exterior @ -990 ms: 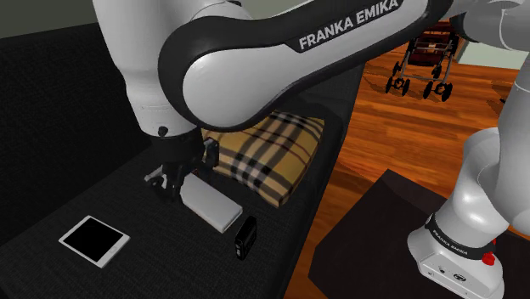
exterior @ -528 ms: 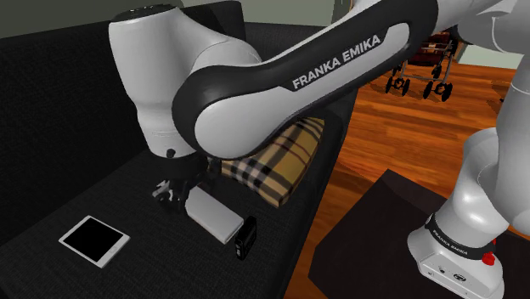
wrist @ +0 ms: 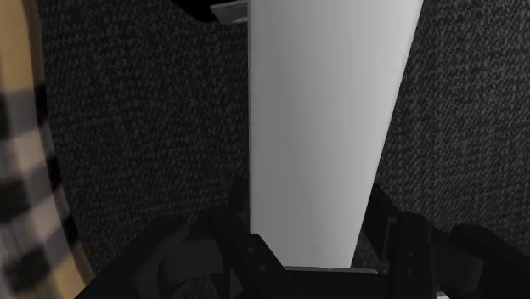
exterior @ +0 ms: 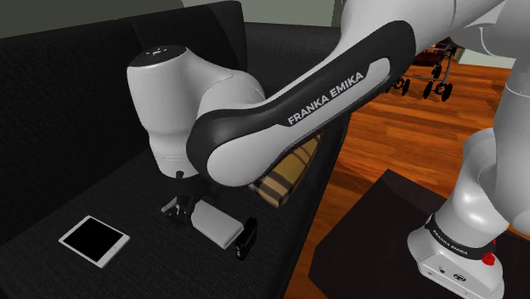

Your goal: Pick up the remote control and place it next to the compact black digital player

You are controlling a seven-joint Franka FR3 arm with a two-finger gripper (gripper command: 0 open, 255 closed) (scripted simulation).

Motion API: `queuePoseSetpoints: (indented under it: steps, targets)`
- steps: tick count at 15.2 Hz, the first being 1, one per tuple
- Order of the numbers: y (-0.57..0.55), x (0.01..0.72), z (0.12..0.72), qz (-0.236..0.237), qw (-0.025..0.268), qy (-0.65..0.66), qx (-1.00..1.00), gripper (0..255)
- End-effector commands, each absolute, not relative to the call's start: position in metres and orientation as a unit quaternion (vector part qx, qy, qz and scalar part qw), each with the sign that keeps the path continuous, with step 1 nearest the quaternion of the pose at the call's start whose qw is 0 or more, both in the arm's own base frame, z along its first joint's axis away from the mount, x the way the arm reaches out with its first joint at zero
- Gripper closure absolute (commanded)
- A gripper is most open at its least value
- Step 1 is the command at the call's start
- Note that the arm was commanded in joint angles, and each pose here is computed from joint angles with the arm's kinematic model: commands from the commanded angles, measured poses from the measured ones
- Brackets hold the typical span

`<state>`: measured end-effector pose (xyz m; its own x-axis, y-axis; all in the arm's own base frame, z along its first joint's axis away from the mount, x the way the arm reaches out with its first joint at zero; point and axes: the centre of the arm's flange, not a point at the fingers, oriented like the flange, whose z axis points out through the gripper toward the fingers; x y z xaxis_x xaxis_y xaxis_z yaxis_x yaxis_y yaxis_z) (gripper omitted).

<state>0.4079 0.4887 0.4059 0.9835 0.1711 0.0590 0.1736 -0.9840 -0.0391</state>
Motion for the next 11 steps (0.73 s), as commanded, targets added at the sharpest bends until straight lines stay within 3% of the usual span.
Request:
queuePoseSetpoints:
  steps: [1, 11]
  targets:
    - [0.488, 0.408, 0.396, -0.027, 0.022, -0.087, -0.996, 255]
    - [0.488, 0.408, 0.357, -0.027, 0.022, -0.087, -0.996, 255]
